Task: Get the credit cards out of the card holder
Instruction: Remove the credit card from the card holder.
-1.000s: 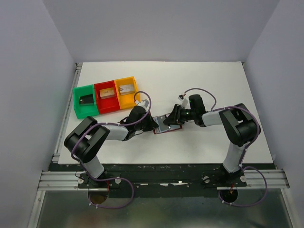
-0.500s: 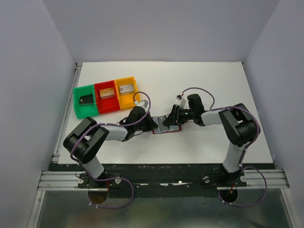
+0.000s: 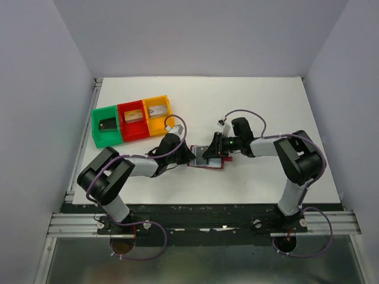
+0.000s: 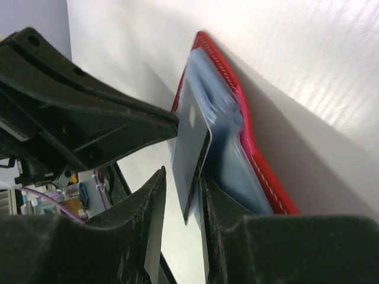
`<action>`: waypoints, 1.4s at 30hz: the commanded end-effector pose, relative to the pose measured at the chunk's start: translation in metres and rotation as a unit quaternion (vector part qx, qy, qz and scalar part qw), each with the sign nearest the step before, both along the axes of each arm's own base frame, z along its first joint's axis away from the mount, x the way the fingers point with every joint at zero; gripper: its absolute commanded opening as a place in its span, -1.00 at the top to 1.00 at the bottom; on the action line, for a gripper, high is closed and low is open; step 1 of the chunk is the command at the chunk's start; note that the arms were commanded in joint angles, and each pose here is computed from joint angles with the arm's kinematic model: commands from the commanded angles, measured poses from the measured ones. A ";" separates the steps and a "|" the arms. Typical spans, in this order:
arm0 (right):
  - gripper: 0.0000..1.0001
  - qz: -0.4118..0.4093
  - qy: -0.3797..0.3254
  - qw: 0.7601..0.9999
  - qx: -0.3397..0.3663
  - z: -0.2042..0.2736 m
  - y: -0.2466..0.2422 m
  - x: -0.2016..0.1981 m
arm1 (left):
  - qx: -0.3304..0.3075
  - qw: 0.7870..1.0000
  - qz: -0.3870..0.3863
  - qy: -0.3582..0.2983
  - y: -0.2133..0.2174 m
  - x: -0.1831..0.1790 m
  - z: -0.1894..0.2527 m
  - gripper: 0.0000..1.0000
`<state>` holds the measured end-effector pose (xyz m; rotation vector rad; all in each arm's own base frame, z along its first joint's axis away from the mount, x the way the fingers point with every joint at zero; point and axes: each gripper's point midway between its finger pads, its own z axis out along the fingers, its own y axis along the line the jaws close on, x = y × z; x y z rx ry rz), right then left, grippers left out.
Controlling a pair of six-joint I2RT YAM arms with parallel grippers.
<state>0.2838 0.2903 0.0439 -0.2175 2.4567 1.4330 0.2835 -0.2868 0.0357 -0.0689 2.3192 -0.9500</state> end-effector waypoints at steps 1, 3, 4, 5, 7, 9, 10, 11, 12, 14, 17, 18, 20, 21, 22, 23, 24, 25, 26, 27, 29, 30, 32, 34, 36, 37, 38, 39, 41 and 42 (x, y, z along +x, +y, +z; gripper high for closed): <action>0.31 0.086 0.027 0.996 0.029 0.017 0.025 -0.052 | 0.034 0.998 -0.011 0.046 0.005 -0.027 -0.027 1.00; 0.32 0.080 0.027 0.996 0.026 0.017 0.023 -0.050 | 0.040 0.998 -0.004 0.048 0.009 -0.027 -0.029 1.00; 0.32 0.078 0.027 0.996 0.026 0.017 0.022 -0.050 | 0.042 0.998 -0.003 0.050 0.010 -0.027 -0.030 1.00; 0.32 0.078 0.026 0.996 0.025 0.017 0.023 -0.050 | 0.045 0.998 -0.002 0.051 0.011 -0.028 -0.031 1.00; 0.33 0.075 0.026 0.997 0.025 0.017 0.021 -0.050 | 0.049 0.997 0.000 0.053 0.013 -0.028 -0.032 1.00; 0.34 0.072 0.022 0.997 0.025 0.019 0.021 -0.048 | 0.052 0.997 0.002 0.053 0.014 -0.028 -0.032 1.00; 0.34 0.071 0.024 0.997 0.024 0.018 0.021 -0.049 | 0.052 0.997 0.003 0.052 0.015 -0.028 -0.032 1.00; 0.35 0.069 0.023 0.997 0.023 0.019 0.020 -0.048 | 0.052 0.997 0.002 0.052 0.014 -0.028 -0.032 1.00; 0.35 0.066 0.023 0.997 0.022 0.018 0.019 -0.048 | 0.053 0.997 0.003 0.053 0.015 -0.028 -0.032 1.00; 0.35 0.058 0.024 0.998 0.020 0.018 0.017 -0.045 | 0.053 0.997 0.003 0.053 0.015 -0.029 -0.032 1.00; 0.33 0.040 0.029 0.999 0.015 0.015 0.013 -0.040 | 0.053 0.997 0.004 0.052 0.016 -0.029 -0.031 1.00; 0.30 0.034 0.032 0.999 0.014 0.014 0.012 -0.039 | 0.053 0.997 0.003 0.052 0.016 -0.029 -0.031 1.00; 0.23 0.018 0.036 0.999 0.017 0.014 0.011 -0.034 | 0.053 0.997 0.003 0.051 0.016 -0.030 -0.031 1.00; 0.21 0.012 0.039 0.999 0.021 0.014 0.011 -0.033 | 0.053 0.997 0.005 0.049 0.016 -0.029 -0.030 1.00; 0.19 0.005 0.040 0.999 0.024 0.015 0.011 -0.031 | 0.054 0.997 0.007 0.049 0.017 -0.029 -0.030 1.00; 0.18 -0.001 0.042 0.999 0.028 0.016 0.011 -0.029 | 0.055 0.997 0.009 0.048 0.018 -0.028 -0.029 1.00; 0.17 -0.006 0.041 0.999 0.033 0.017 0.011 -0.026 | 0.055 0.997 0.009 0.047 0.019 -0.029 -0.029 1.00; 0.17 -0.011 0.043 0.998 0.035 0.019 0.011 -0.025 | 0.056 0.997 0.012 0.047 0.020 -0.029 -0.029 1.00; 0.17 -0.016 0.042 0.998 0.035 0.019 0.010 -0.023 | 0.055 0.997 0.013 0.047 0.021 -0.029 -0.029 1.00; 0.16 -0.020 0.043 0.998 0.036 0.019 0.009 -0.022 | 0.057 0.997 0.015 0.048 0.022 -0.030 -0.030 1.00; 0.16 -0.032 0.042 0.998 0.035 0.020 0.007 -0.018 | 0.057 0.997 0.018 0.047 0.023 -0.031 -0.029 1.00; 0.15 -0.035 0.041 0.998 0.037 0.021 0.006 -0.017 | 0.058 0.997 0.020 0.048 0.025 -0.031 -0.030 1.00; 0.15 -0.043 0.043 0.997 0.040 0.021 0.005 -0.014 | 0.058 0.997 0.022 0.047 0.026 -0.032 -0.030 1.00; 0.14 -0.049 0.044 0.997 0.043 0.022 0.004 -0.011 | 0.059 0.997 0.024 0.048 0.027 -0.032 -0.030 1.00; 0.15 -0.054 0.045 0.996 0.047 0.022 0.004 -0.010 | 0.060 0.997 0.026 0.048 0.028 -0.032 -0.030 1.00; 0.14 -0.055 0.045 0.996 0.048 0.021 0.003 -0.009 | 0.060 0.997 0.028 0.048 0.029 -0.032 -0.030 1.00; 0.14 -0.057 0.047 0.996 0.050 0.022 0.003 -0.008 | 0.060 0.997 0.029 0.048 0.030 -0.033 -0.031 1.00; 0.14 -0.059 0.049 0.996 0.054 0.021 0.002 -0.008 | 0.060 0.997 0.029 0.047 0.029 -0.032 -0.030 1.00; 0.14 -0.053 0.050 0.995 0.064 0.023 0.004 -0.008 | 0.060 0.997 0.029 0.047 0.029 -0.033 -0.031 1.00; 0.14 -0.049 0.051 0.995 0.068 0.024 0.006 -0.008 | 0.059 0.997 0.026 0.046 0.028 -0.032 -0.030 1.00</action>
